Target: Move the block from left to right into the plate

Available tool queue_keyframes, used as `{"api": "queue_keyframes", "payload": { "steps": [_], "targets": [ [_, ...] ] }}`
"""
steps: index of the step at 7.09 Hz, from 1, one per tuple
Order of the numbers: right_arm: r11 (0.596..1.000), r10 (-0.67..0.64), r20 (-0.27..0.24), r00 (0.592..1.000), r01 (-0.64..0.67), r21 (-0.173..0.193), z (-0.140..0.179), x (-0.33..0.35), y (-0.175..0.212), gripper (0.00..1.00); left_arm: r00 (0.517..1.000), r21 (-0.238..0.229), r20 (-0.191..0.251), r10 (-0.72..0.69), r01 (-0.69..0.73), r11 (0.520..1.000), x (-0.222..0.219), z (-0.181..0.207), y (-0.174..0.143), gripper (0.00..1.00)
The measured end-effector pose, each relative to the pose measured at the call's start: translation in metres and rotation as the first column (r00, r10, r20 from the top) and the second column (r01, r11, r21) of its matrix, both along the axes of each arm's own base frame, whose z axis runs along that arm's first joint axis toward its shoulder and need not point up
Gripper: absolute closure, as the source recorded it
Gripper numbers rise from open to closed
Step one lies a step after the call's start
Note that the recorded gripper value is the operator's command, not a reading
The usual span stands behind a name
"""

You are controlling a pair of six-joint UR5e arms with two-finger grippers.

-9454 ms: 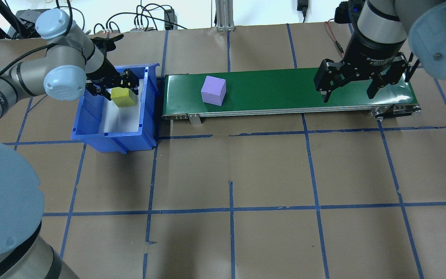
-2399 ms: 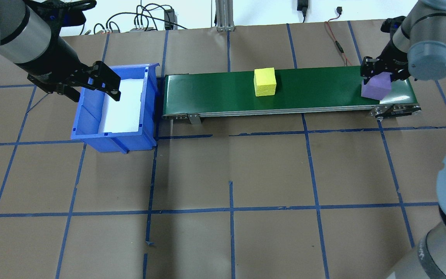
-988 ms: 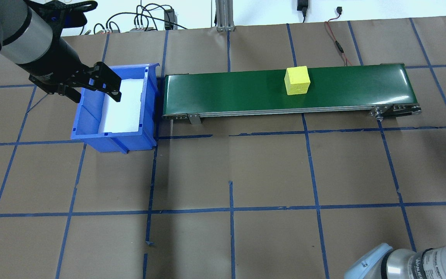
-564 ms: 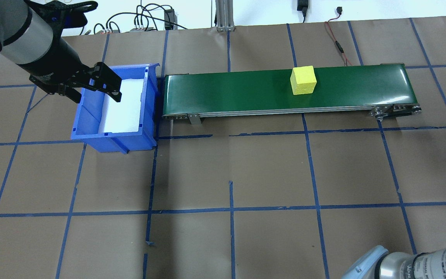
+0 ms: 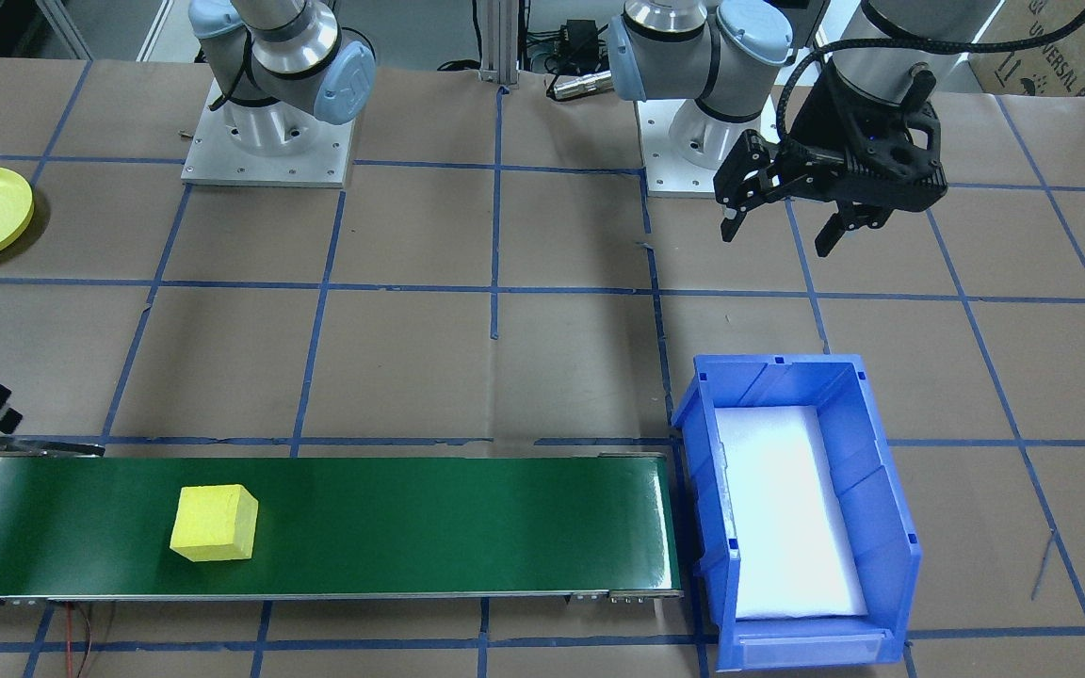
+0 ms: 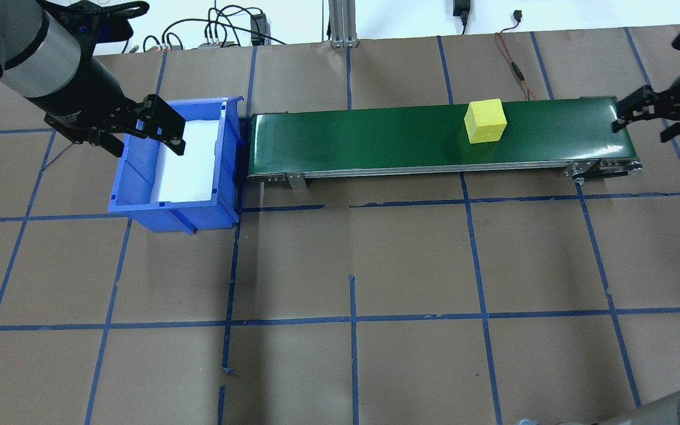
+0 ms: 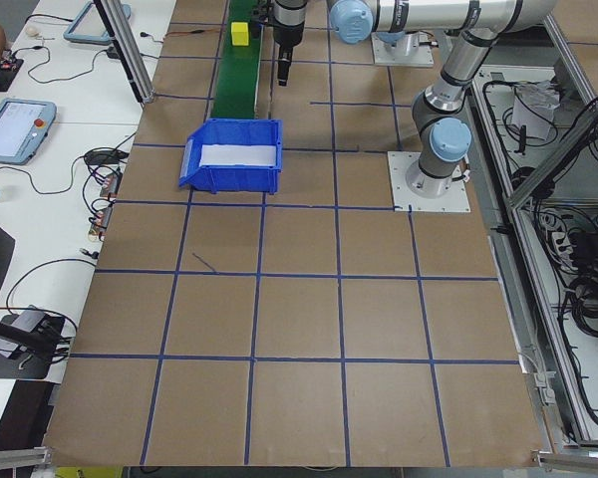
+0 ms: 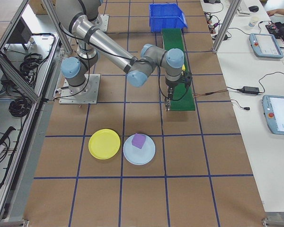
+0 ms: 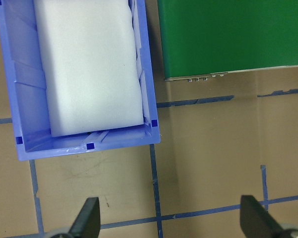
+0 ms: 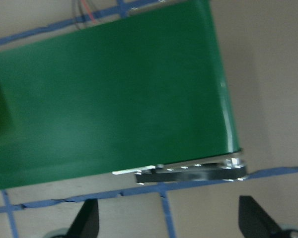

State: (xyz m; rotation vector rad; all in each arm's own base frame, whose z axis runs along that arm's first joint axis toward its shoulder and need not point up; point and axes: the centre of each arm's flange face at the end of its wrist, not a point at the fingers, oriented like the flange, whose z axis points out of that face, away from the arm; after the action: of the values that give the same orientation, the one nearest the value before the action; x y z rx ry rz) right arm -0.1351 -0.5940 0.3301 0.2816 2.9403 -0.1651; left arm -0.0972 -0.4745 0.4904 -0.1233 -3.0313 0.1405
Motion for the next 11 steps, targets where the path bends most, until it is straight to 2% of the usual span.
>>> {"api": "queue_keyframes", "payload": {
  "steps": [1,2,4,7,8,9,10,11],
  "targets": [
    [0.999,0.029,0.045,0.999,-0.027,-0.036,0.005,0.042,-0.014,0.00,1.000,0.000,0.000,0.000,0.000,1.000,0.000,0.000,0.000,0.00],
    [0.995,0.073,0.060,0.996,-0.069,-0.065,0.008,0.078,-0.022,0.00,1.000,0.001,0.000,0.001,-0.001,1.000,0.000,0.000,0.000,0.00],
    [0.991,0.115,0.074,0.991,-0.109,-0.077,-0.002,0.110,-0.031,0.00,1.000,0.001,0.000,0.001,-0.001,1.000,0.000,-0.001,0.000,0.00],
    [0.990,0.124,0.064,0.990,-0.119,-0.076,-0.047,0.110,-0.050,0.00,1.000,0.002,0.000,0.001,-0.001,1.000,0.001,-0.001,0.000,0.00],
    [0.990,0.125,0.058,0.990,-0.120,-0.074,-0.059,0.108,-0.054,0.06,1.000,0.002,-0.001,0.001,-0.001,1.000,0.001,-0.001,0.000,0.00],
    [0.991,0.123,0.042,0.991,-0.120,-0.067,-0.068,0.105,-0.056,0.35,1.000,0.003,-0.001,0.001,-0.001,1.000,0.000,-0.002,0.000,0.00],
    [0.991,0.117,-0.008,0.993,-0.118,-0.056,-0.072,0.100,-0.056,0.59,1.000,0.004,-0.001,0.000,0.000,1.000,0.000,-0.002,0.000,0.00],
    [0.993,0.109,-0.075,0.991,-0.113,-0.043,-0.071,0.092,-0.056,0.69,1.000,0.004,-0.002,0.000,0.000,1.000,0.000,-0.002,0.000,0.00]
  ]
}}
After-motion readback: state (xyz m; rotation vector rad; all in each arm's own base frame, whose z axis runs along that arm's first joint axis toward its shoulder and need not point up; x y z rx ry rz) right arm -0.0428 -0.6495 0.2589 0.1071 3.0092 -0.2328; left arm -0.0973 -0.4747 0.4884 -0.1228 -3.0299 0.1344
